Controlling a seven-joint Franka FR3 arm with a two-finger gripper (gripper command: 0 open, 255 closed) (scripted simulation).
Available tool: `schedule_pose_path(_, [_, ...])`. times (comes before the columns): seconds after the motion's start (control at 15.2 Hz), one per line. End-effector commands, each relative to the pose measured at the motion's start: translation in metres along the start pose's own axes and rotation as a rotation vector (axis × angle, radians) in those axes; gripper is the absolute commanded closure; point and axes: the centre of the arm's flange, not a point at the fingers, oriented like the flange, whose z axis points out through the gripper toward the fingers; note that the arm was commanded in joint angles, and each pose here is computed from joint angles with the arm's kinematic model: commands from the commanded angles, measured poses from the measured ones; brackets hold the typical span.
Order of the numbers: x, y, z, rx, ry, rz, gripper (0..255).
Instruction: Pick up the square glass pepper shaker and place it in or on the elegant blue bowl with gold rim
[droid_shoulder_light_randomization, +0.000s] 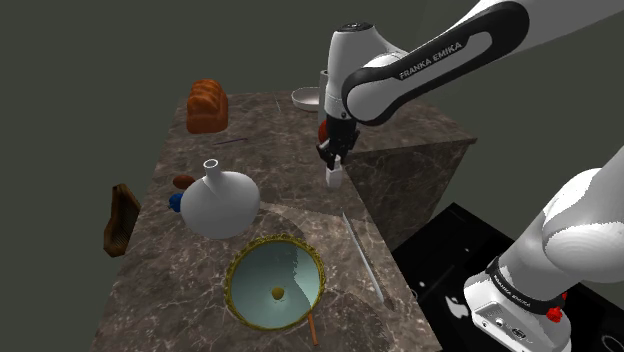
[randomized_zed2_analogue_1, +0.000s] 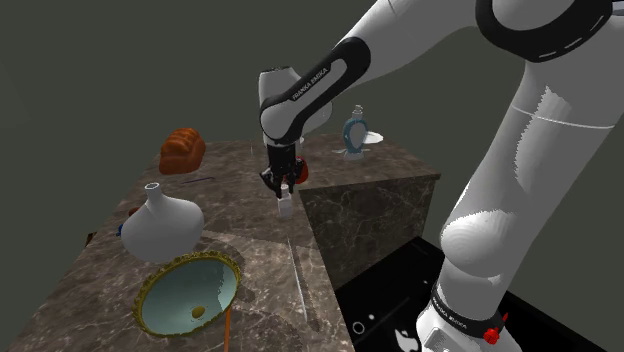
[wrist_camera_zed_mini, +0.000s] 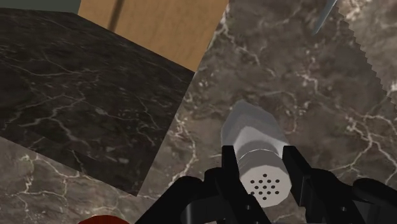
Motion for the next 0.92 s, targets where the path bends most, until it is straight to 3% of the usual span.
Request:
schedule_pose_path(0.0, [0.000,0.000,-0.010,0.000,0.000,0.000,255])
schedule_pose_path(0.86, [0.005,0.004,-0.078,0.000,0.000,0.000,255])
